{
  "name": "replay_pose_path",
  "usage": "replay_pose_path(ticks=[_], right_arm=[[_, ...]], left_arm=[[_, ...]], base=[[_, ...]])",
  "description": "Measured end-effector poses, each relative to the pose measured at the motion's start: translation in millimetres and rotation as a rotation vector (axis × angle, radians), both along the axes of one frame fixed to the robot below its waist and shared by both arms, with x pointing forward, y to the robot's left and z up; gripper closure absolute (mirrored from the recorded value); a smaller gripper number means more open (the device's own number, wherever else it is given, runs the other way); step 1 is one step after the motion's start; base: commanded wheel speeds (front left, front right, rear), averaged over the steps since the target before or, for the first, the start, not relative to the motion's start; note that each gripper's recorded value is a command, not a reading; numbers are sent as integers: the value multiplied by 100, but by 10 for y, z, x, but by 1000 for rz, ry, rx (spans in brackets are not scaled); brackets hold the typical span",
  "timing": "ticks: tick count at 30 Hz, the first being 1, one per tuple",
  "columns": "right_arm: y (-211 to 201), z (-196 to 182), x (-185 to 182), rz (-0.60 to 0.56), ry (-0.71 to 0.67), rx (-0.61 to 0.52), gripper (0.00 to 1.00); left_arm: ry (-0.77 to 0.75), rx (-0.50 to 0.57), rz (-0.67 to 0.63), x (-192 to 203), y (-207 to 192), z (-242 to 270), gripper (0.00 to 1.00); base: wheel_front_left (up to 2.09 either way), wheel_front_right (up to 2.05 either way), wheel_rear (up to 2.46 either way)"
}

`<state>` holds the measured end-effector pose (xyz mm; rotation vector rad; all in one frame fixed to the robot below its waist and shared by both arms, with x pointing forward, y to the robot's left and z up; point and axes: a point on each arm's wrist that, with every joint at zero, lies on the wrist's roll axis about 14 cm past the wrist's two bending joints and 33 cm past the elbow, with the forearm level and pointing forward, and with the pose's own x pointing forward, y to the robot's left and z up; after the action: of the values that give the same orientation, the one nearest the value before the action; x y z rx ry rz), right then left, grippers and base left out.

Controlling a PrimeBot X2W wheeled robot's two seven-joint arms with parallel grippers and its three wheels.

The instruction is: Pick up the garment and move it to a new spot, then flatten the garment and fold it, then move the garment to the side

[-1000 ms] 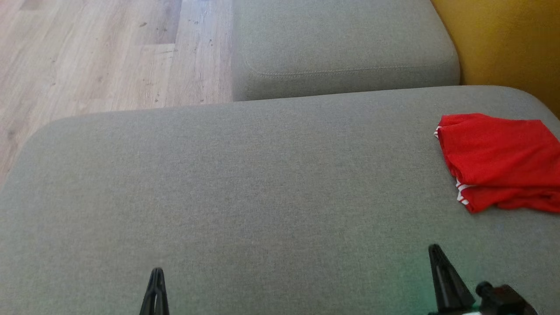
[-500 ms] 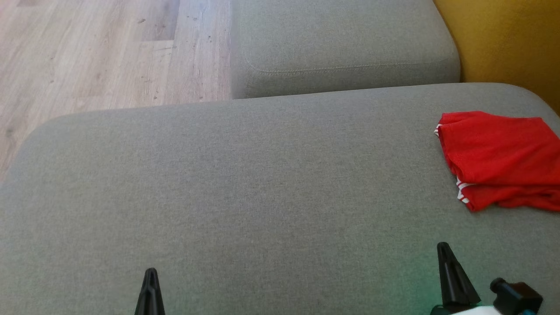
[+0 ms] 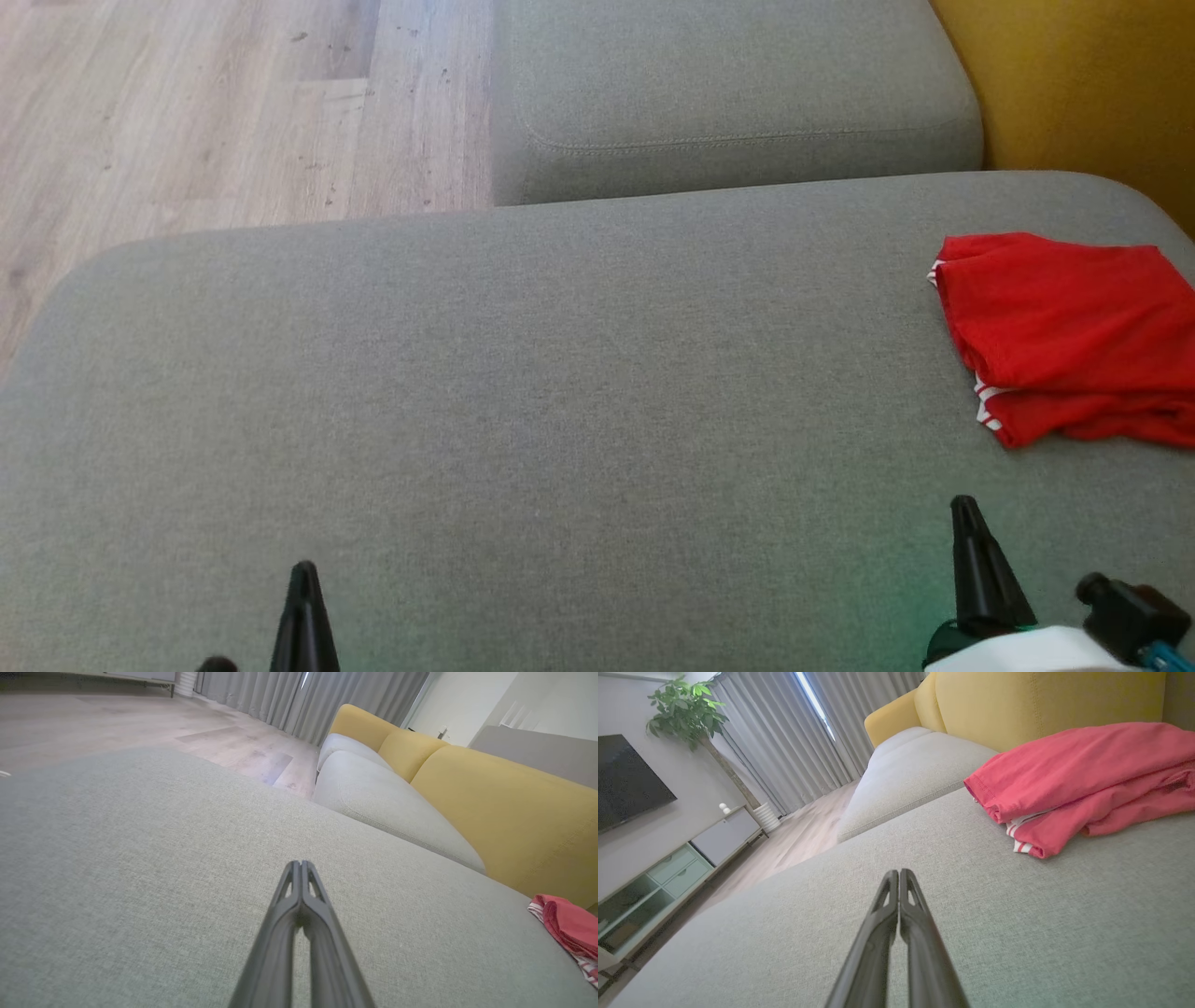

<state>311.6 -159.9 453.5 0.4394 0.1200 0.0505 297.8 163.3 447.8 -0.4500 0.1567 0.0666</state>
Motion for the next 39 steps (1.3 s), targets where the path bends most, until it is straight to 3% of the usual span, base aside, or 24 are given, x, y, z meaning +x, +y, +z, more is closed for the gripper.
replay_pose_path(ticks=[39], right_arm=[[-218,17,224,-126,50,437,100]], left_arm=[[31,-440,61,288,89,8,100]], base=[[0,0,0]])
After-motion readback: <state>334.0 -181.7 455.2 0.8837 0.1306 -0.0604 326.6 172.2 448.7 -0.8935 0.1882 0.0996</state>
